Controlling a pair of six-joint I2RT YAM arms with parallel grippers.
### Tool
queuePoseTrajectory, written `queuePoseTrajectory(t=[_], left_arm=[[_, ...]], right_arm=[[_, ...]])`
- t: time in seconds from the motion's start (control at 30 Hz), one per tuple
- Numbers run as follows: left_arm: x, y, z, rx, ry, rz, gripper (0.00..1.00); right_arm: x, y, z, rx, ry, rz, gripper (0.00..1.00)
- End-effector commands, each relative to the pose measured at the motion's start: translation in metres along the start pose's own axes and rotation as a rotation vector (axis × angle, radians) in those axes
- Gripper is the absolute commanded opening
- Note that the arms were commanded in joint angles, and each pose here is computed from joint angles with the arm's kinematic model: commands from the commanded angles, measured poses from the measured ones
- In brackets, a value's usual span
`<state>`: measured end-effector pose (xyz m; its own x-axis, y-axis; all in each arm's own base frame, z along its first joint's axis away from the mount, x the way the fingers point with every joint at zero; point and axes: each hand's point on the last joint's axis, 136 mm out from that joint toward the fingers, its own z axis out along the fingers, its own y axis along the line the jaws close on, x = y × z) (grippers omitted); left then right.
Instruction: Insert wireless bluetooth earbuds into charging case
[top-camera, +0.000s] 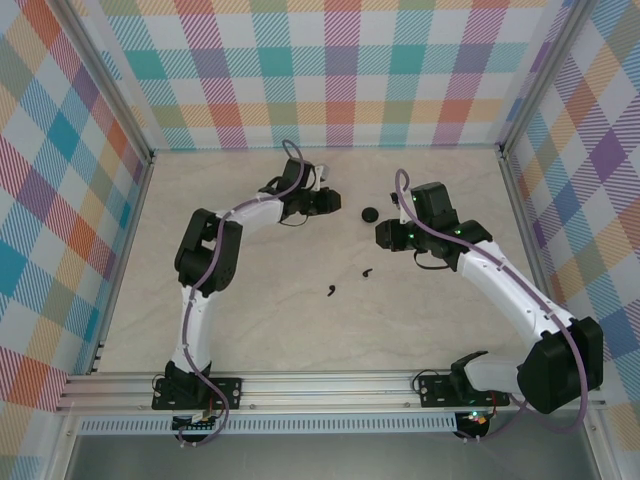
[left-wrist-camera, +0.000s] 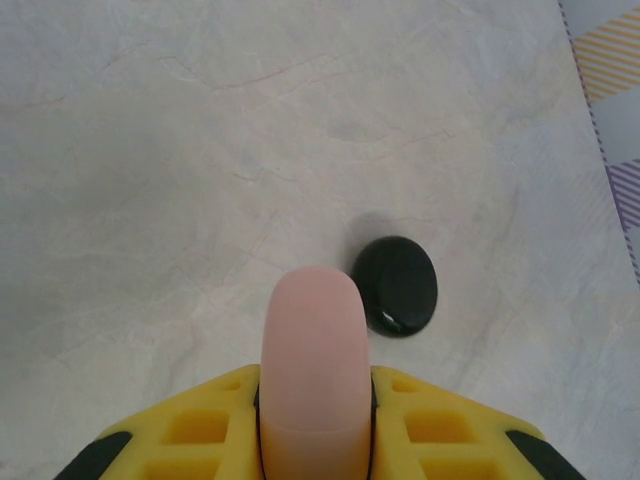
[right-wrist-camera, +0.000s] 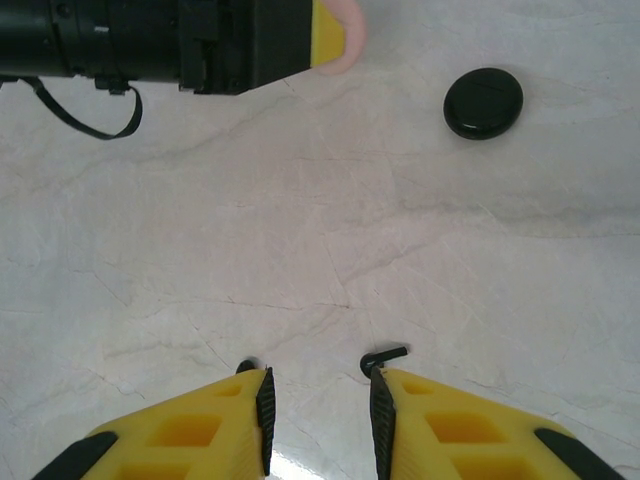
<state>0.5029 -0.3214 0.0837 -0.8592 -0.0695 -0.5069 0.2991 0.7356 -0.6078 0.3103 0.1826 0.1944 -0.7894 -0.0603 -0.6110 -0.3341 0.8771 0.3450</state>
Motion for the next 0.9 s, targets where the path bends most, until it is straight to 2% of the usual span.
queuePoseTrajectory(t=[0.0, 0.27, 0.47, 0.57, 0.7, 0.77, 0.87], left_arm=[[0.010, 0.015, 0.007, -0.023, 0.085, -0.064, 0.24], [0.011, 0.035, 0.021, -0.075, 0.105, -0.096, 0.24], [0.020, 0.049, 0.024, -0.113, 0.139, -0.139, 0.32], [0.020, 0.052, 0.024, -0.122, 0.138, -0.140, 0.41], [0.016, 0.053, 0.019, -0.140, 0.125, -0.123, 0.60], [0.012, 0.056, 0.014, -0.166, 0.110, -0.113, 0.65], [0.002, 0.059, 0.001, -0.200, 0.076, -0.099, 0.66]], right_arm=[[0.005, -0.003, 0.004, 0.011, 0.029, 0.009, 0.35], [0.006, -0.002, 0.008, 0.004, 0.038, 0.010, 0.35], [0.007, -0.004, 0.008, 0.011, 0.041, 0.009, 0.35], [0.009, -0.004, 0.010, 0.013, 0.049, 0.009, 0.35], [0.009, -0.005, 0.012, 0.013, 0.053, 0.009, 0.35], [0.009, -0.005, 0.013, 0.013, 0.056, 0.011, 0.35], [0.009, -0.006, 0.015, 0.015, 0.060, 0.012, 0.35]])
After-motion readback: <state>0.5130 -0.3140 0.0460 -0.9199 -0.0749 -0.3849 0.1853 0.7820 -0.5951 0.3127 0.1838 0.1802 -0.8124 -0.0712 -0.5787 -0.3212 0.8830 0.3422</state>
